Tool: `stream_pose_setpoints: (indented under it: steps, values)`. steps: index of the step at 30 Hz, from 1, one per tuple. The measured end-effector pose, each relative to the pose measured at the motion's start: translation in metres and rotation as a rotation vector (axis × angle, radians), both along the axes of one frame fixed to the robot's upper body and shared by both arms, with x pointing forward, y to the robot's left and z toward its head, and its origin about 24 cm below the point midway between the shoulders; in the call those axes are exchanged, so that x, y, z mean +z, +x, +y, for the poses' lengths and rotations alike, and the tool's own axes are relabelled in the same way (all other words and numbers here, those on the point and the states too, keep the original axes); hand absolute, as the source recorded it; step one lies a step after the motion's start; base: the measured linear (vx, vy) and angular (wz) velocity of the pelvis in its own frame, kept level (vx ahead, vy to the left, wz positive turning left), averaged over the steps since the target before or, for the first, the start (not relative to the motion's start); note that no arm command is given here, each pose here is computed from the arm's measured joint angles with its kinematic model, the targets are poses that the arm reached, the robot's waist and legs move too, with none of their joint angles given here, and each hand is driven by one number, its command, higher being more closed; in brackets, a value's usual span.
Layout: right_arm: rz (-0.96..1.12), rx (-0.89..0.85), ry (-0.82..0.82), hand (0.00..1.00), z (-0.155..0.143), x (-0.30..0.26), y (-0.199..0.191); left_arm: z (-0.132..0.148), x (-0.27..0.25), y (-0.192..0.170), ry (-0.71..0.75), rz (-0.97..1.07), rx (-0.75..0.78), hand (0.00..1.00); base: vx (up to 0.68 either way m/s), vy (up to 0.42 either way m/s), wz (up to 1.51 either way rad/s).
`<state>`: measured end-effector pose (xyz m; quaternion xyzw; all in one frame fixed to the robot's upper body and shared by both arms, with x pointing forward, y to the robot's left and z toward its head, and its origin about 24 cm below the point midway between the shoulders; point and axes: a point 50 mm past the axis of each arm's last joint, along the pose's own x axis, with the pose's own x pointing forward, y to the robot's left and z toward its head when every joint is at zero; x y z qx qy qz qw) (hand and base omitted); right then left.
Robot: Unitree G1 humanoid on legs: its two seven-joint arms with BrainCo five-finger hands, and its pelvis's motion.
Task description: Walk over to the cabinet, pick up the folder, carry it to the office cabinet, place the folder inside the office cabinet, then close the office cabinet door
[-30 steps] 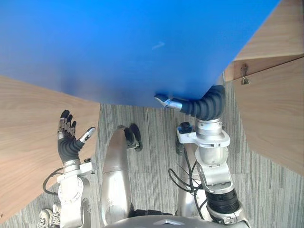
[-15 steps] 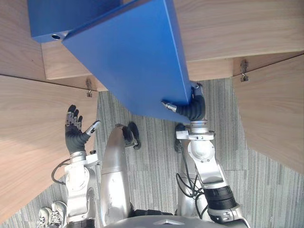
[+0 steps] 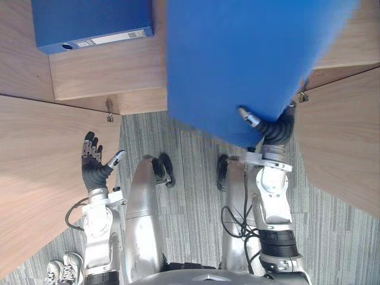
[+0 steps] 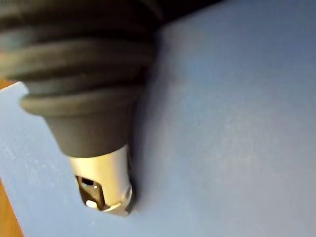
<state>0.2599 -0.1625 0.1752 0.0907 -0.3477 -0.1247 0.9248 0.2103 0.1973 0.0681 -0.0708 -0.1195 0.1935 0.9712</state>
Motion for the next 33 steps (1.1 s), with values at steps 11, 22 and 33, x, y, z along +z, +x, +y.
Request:
stream_pose_setpoints:
  steps: [11,22,33]
  values:
    - [-0.152,0.182,0.402,1.00,-0.011,0.032,0.027,0.001,0.014,-0.001,-0.039,-0.073,0.005,0.00,-0.08,-0.046,0.08]
    - [-0.297,0.325,0.536,1.00,-0.015,0.102,0.060,-0.001,-0.039,0.031,-0.166,0.134,0.061,0.00,-0.04,-0.043,0.08]
    - [-0.329,0.384,0.775,1.00,-0.026,0.141,0.081,-0.002,-0.046,0.048,-0.225,0.179,0.079,0.00,-0.02,-0.018,0.10]
